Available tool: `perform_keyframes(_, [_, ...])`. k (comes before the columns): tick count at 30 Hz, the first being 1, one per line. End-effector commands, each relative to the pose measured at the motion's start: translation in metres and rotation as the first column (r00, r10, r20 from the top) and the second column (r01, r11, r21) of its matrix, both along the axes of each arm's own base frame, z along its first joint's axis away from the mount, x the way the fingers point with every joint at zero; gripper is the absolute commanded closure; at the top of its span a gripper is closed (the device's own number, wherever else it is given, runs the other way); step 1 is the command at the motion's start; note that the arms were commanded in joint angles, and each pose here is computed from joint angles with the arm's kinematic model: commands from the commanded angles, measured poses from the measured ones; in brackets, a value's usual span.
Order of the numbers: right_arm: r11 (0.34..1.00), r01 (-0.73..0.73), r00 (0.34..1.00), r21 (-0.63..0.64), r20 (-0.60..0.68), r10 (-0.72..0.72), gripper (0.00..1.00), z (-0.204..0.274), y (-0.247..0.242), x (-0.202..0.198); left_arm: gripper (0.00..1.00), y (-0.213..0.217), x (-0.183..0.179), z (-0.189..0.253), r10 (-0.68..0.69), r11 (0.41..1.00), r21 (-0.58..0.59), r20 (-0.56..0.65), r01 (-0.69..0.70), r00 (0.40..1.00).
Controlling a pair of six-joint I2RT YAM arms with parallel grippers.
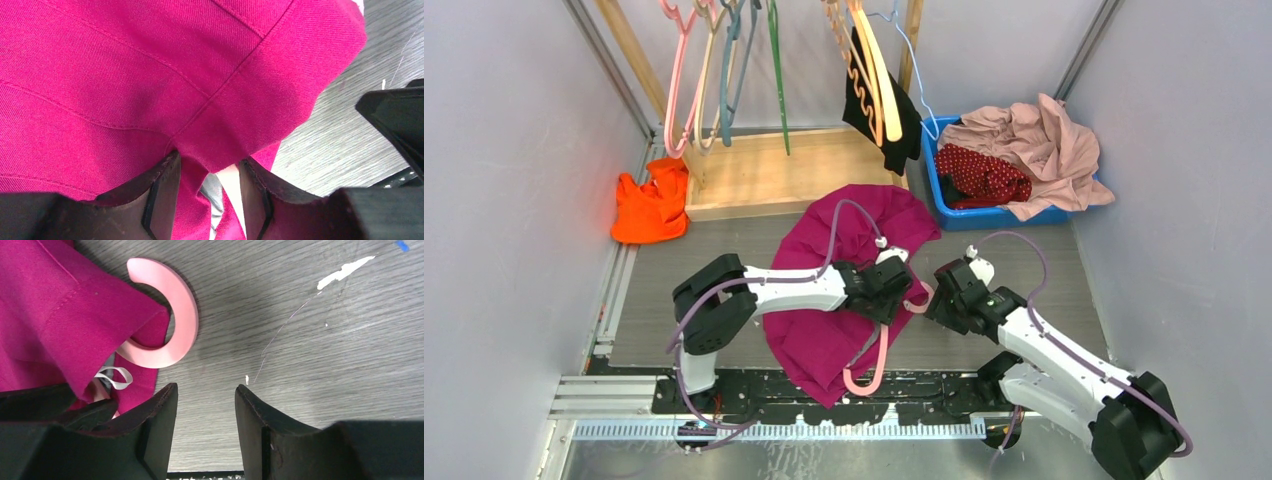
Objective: Place the skirt on the hanger
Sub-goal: Hang the skirt on the hanger.
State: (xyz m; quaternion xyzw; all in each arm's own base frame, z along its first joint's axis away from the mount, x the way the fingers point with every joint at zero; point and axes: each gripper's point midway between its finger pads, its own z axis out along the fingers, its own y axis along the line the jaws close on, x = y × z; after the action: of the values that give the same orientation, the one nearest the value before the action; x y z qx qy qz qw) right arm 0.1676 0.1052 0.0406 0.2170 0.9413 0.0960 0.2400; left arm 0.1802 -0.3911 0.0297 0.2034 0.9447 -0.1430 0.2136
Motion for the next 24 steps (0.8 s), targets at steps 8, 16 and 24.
perform_keyframes(8, [0.994,0.087,0.995,0.071,0.045,-0.09,0.45,-0.012,0.017,0.029,0.54,0.005,0.006,0.01,0.007,0.998,-0.061,0.01,-0.006,1.0])
perform_keyframes(16, [0.992,0.126,0.991,0.006,0.045,-0.126,0.44,-0.01,0.01,0.039,0.55,0.008,0.002,0.006,0.01,0.996,-0.09,-0.005,-0.011,1.0])
perform_keyframes(24, [0.975,0.206,0.973,0.086,0.086,-0.213,0.47,-0.03,0.008,0.038,0.55,0.013,-0.003,0.003,0.006,0.994,-0.106,-0.015,-0.008,1.0])
